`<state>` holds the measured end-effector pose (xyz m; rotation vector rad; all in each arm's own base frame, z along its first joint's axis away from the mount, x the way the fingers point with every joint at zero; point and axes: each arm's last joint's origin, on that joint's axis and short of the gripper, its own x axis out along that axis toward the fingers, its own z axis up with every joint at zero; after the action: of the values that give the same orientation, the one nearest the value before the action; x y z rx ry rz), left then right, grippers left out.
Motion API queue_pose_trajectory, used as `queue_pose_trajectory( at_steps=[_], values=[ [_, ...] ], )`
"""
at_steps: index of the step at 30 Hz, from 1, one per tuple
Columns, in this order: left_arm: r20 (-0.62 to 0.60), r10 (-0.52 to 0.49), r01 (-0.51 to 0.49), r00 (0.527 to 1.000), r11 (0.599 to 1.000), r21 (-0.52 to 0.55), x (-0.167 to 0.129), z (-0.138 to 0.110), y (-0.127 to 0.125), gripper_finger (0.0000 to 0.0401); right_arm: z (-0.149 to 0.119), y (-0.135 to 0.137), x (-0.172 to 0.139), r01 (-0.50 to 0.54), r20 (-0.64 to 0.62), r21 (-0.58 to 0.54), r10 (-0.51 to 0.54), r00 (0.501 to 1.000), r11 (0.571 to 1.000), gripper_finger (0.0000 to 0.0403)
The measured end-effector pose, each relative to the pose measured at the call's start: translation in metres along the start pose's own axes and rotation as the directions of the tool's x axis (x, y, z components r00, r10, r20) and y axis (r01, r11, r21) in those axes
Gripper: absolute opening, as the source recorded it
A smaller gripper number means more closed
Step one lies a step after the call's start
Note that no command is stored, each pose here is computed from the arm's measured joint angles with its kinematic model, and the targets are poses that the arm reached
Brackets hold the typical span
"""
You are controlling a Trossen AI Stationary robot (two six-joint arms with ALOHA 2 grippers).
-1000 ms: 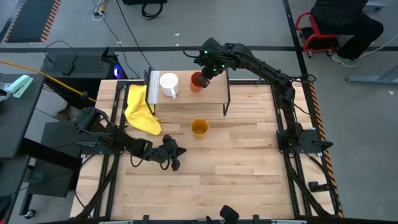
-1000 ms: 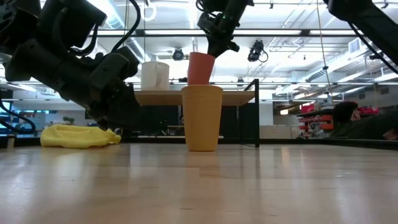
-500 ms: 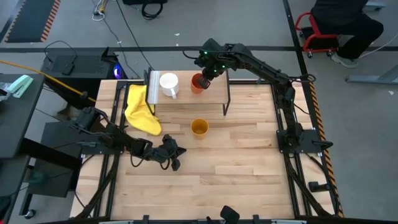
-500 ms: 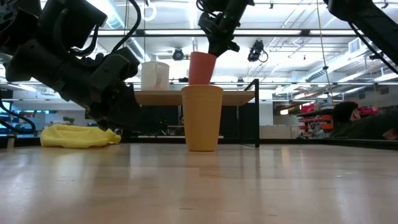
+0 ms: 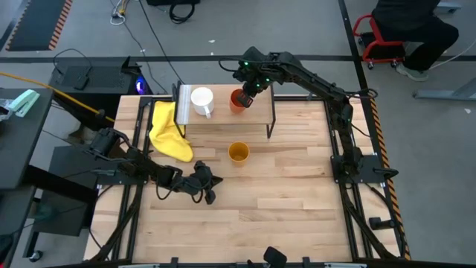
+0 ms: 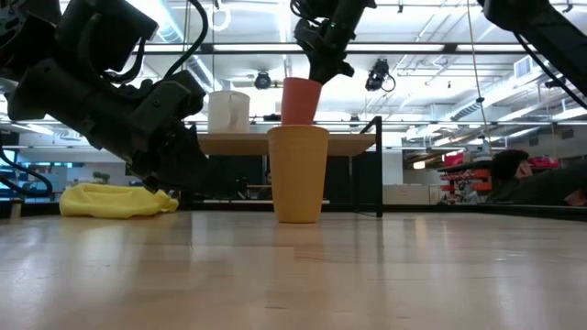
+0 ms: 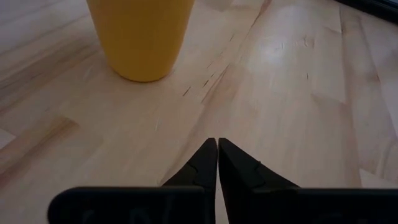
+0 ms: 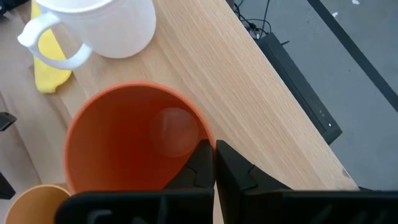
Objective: Stack small to large cups/mugs on shelf
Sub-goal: Put the orange cup on the shelf
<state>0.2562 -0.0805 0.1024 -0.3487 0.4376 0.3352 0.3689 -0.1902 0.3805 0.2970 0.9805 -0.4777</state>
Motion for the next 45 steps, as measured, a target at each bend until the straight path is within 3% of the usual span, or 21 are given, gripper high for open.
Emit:
queue_pose_trajectory(
  at_steps=[41,45],
  values=[
    [-0.005,0.002,-0.002,1.0,1.0,-0.003,0.0,-0.001,0.0,0.0024,-0.004,0.0,0.0,0.002,-0.038,-0.078,-0.005,0.999,0.997,0.0014],
    [-0.005,0.002,-0.002,1.0,1.0,-0.003,0.0,-0.001,0.0,0.0021,-0.001,-0.001,0.012,0.007,-0.042,-0.094,-0.011,0.999,0.996,0.0012]
  ],
)
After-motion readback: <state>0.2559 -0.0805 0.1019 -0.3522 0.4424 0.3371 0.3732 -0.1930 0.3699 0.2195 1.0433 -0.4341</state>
